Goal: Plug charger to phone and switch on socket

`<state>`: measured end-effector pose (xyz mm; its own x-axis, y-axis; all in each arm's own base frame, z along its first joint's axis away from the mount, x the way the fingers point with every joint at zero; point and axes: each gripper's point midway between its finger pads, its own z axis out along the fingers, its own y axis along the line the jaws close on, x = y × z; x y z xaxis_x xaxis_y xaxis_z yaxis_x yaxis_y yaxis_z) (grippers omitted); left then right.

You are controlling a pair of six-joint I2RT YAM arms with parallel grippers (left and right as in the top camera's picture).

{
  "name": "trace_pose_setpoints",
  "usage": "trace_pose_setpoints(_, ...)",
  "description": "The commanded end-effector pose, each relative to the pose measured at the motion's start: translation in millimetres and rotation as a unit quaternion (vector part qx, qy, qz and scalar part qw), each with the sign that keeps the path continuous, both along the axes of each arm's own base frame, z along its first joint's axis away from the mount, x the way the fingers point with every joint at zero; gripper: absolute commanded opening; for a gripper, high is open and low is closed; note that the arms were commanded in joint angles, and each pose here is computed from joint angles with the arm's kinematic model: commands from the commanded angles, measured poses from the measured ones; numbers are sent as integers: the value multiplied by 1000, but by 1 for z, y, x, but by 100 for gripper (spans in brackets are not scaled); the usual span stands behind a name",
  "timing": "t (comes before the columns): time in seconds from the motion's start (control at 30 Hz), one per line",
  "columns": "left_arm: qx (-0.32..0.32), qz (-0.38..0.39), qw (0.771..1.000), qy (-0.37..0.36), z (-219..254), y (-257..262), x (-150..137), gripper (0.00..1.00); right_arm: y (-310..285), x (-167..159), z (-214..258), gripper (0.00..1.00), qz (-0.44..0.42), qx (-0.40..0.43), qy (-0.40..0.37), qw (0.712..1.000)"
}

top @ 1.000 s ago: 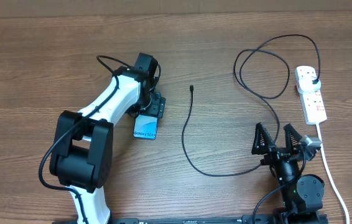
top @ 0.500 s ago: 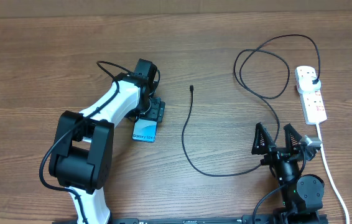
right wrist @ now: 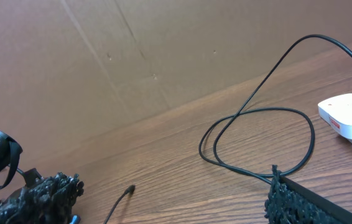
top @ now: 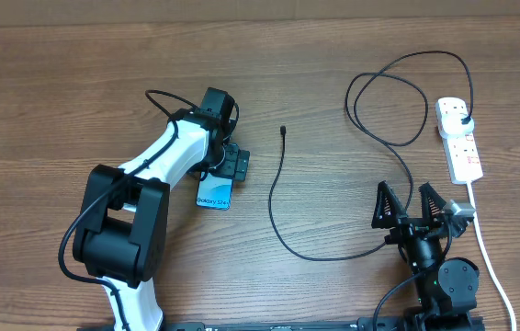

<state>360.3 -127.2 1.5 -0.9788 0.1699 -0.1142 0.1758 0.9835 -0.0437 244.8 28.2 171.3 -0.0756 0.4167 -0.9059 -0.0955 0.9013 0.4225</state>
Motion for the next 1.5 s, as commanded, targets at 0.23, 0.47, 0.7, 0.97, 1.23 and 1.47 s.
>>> trace_pose_setpoints(0.23, 9, -15, 999, 46, -22, 8, -30, 95, 1, 0, -1, 100, 3, -1, -3, 1000)
trace_pose_setpoints(0.47, 6, -14, 999, 38, -22, 6, -27, 93, 1, 0, -1, 100, 3, -1, -3, 1000)
trace_pose_setpoints(0.7, 6, -15, 999, 38, -22, 6, -26, 98, 1, 0, -1, 100, 3, -1, -3, 1000)
trace_pose_setpoints(0.97, 14, -14, 999, 31, -22, 9, -23, 97, 1, 0, -1, 100, 3, -1, -3, 1000)
trace_pose_setpoints(1.23, 17, -20, 999, 35, -22, 6, -27, 93, 1, 0, -1, 100, 3, -1, -3, 1000)
trace_pose_setpoints(1.47, 15, -33, 999, 37, -22, -4, -31, 84, 1, 0, -1, 100, 3, -1, -3, 1000)
